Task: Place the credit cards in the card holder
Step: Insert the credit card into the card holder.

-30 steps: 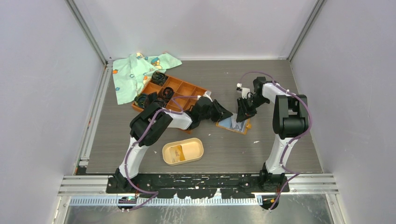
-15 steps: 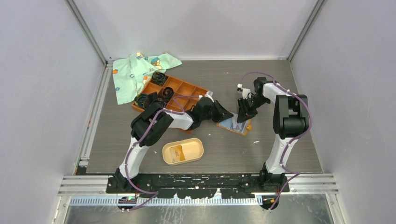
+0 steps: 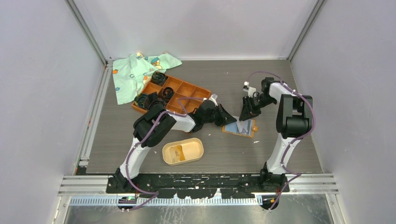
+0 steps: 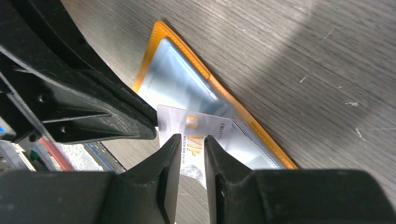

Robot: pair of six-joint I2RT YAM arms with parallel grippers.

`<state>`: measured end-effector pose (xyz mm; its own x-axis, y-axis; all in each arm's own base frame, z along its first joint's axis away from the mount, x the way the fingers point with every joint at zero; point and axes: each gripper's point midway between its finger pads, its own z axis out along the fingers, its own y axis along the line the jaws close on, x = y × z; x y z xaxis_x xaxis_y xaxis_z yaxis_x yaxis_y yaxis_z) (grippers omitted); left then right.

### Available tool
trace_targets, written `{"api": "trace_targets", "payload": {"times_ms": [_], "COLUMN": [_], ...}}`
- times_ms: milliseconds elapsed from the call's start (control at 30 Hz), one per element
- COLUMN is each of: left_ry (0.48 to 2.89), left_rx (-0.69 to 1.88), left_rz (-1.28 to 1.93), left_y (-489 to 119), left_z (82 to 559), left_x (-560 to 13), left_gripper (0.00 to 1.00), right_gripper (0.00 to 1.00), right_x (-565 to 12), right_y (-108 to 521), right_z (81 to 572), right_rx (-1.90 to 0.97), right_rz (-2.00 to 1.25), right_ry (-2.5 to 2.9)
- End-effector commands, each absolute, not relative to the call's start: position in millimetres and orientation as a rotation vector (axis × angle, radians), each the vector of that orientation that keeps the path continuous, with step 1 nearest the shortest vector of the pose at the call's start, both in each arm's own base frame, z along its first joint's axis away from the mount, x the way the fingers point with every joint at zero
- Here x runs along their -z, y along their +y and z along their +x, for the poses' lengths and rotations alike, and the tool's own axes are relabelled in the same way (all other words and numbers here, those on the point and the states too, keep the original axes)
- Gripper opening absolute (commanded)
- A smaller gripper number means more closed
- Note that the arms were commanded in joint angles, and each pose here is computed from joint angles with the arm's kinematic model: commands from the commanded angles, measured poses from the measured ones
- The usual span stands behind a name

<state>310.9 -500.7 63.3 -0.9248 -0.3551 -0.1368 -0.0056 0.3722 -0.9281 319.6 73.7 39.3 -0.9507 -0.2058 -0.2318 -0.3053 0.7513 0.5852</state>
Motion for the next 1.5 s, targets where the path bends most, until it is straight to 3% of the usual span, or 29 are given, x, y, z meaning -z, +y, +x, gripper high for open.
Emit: {"api": "trace_targets", "payload": {"times_ms": [0, 333, 567, 867, 1467], "left_ry": [2.216, 2.188, 2.171, 2.156, 2.17], "left_rx": [1.659, 1.686, 1.711, 1.741, 1.76], "left_rz": [-0.216, -0.218, -0.221, -0.221, -0.234], "left_y": [-514.7, -521.0, -523.6, -529.6, -537.1], "left_z": [313.0, 313.6, 313.5, 310.4, 303.9], "left_x": [-95.3, -99.5, -101.2, -103.4, -99.0], "left_gripper": [0.09, 0.1, 0.1, 0.11, 0.18], "right_gripper": [0.31, 0.33, 0.4, 0.39, 0.35], "right_x": [-67.5, -68.5, -71.2, -55.3, -43.4], "right_y": [74.9, 64.0, 57.1, 47.2, 48.3], "right_z": [332.1, 337.7, 347.1, 348.9, 339.0], "right_rx": [-1.059, -1.055, -0.95, -1.016, -1.07], "right_rz": [-0.397, -0.314, -0.311, -0.079, -0.071], "right_ry": [2.669, 2.636, 2.579, 2.65, 2.718]}}
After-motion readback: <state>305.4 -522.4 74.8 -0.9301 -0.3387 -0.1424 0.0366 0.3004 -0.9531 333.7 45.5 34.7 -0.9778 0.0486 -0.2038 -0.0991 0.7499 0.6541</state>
